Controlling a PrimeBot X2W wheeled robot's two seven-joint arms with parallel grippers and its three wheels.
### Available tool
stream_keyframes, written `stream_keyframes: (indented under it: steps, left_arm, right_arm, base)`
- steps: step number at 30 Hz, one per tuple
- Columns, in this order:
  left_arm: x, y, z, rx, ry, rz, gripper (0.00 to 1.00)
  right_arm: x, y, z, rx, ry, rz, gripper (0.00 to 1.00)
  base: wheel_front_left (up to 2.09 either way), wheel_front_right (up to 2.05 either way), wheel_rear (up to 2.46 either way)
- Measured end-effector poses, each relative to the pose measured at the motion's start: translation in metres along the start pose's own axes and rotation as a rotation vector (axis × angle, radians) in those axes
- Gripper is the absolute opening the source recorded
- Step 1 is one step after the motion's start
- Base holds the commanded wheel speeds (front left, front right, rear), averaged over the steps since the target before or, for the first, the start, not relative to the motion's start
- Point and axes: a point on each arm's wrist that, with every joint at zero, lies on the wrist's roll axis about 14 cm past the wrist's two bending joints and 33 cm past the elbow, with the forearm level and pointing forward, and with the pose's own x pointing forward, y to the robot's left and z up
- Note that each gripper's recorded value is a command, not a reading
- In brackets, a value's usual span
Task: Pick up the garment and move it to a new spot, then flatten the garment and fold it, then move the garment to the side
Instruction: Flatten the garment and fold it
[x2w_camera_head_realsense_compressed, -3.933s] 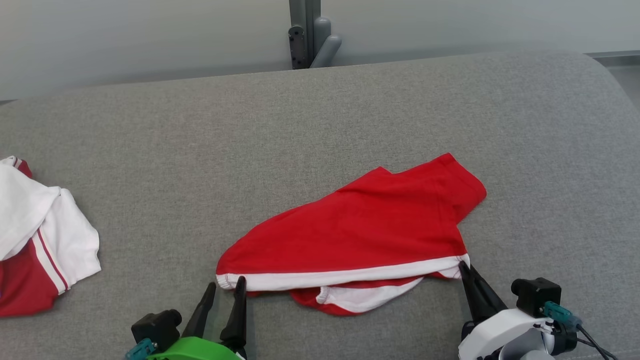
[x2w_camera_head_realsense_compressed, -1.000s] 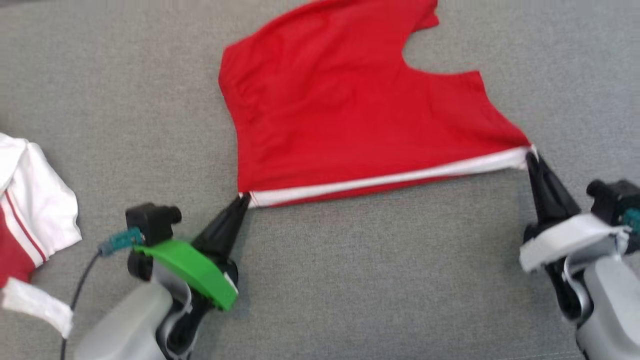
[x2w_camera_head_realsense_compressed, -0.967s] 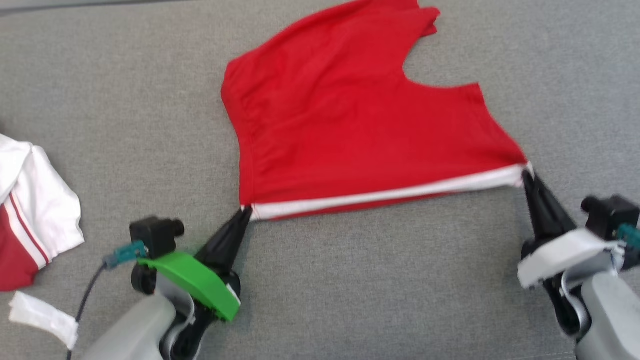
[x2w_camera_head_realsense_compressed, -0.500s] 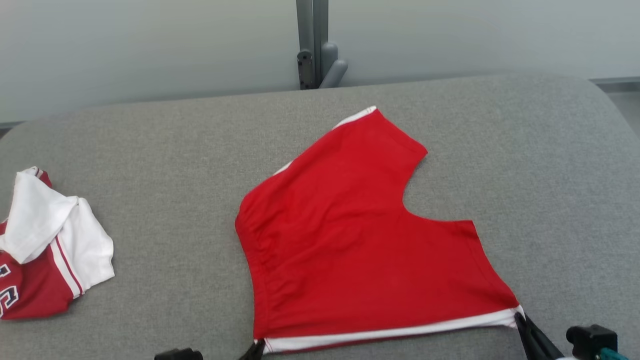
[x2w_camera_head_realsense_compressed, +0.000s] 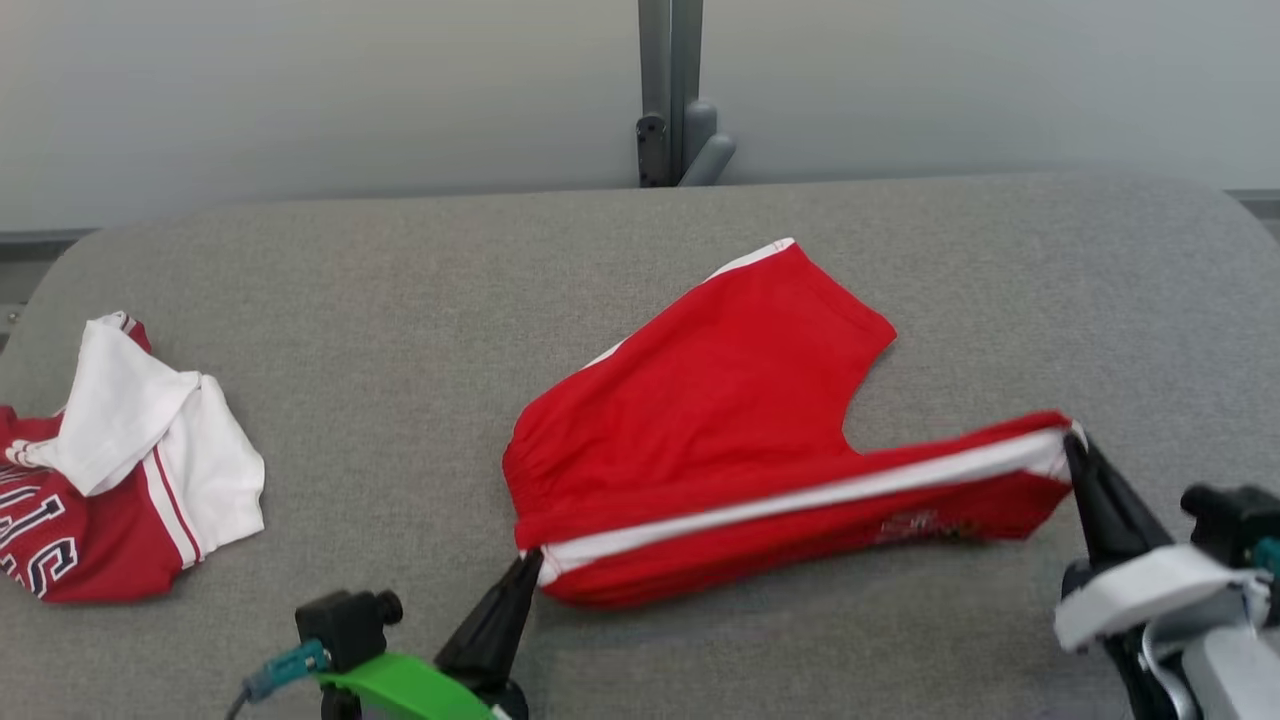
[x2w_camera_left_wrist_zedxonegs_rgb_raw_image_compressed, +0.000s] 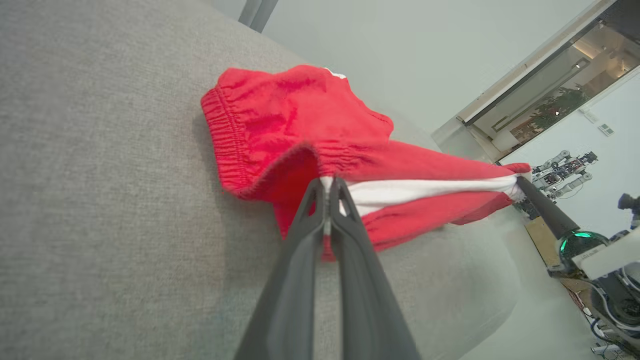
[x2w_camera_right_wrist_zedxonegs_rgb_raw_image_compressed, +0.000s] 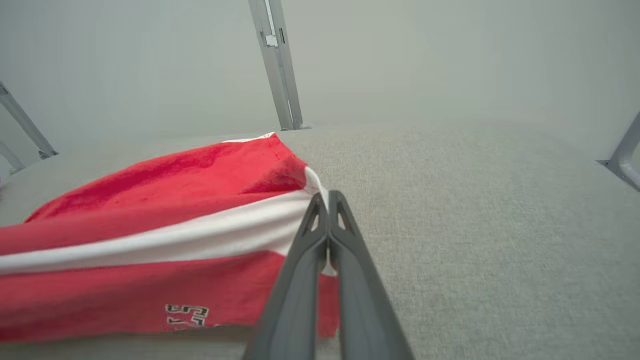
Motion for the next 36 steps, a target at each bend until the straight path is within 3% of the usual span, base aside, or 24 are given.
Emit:
stream_keyframes:
  steps: [13,25,26,27,28,31,36]
  left_arm:
    - [0.066,0.021,0.049,-0.062,-0.117,0.038,0.0]
    - [0.09,0.074,0.05,-0.059,-0.142,0.192,0.0]
    - [0.09,0.077,0.047,-0.055,-0.133,0.202,0.32]
    - [0.089,0.08,0.045,-0.059,-0.13,0.214,0.77]
    - [0.089,0.083,0.044,-0.06,-0.13,0.223,1.0]
    - [0.088,0.092,0.044,-0.039,-0.132,0.248,1.0]
    - [0.08,0.101,0.05,0.003,-0.15,0.282,1.0]
  right_arm:
    - [0.157,0.036,0.025,-0.157,-0.036,0.167,0.0]
    - [0.238,0.066,-0.047,-0.217,0.126,0.245,0.0]
    - [0.241,0.066,-0.054,-0.217,0.142,0.244,0.0]
    - [0.243,0.065,-0.061,-0.214,0.161,0.24,0.48]
    - [0.245,0.065,-0.068,-0.205,0.175,0.235,1.0]
    - [0.249,0.071,-0.079,-0.183,0.19,0.239,1.0]
    - [0.249,0.075,-0.06,-0.124,0.116,0.229,1.0]
  base:
    - [0.0,0.0,0.0]
    - [0.0,0.0,0.0]
    - [0.0,0.0,0.0]
    - [0.0,0.0,0.0]
    - [0.0,0.0,0.0]
    - [0.0,0.0,0.0]
    - [0.0,0.0,0.0]
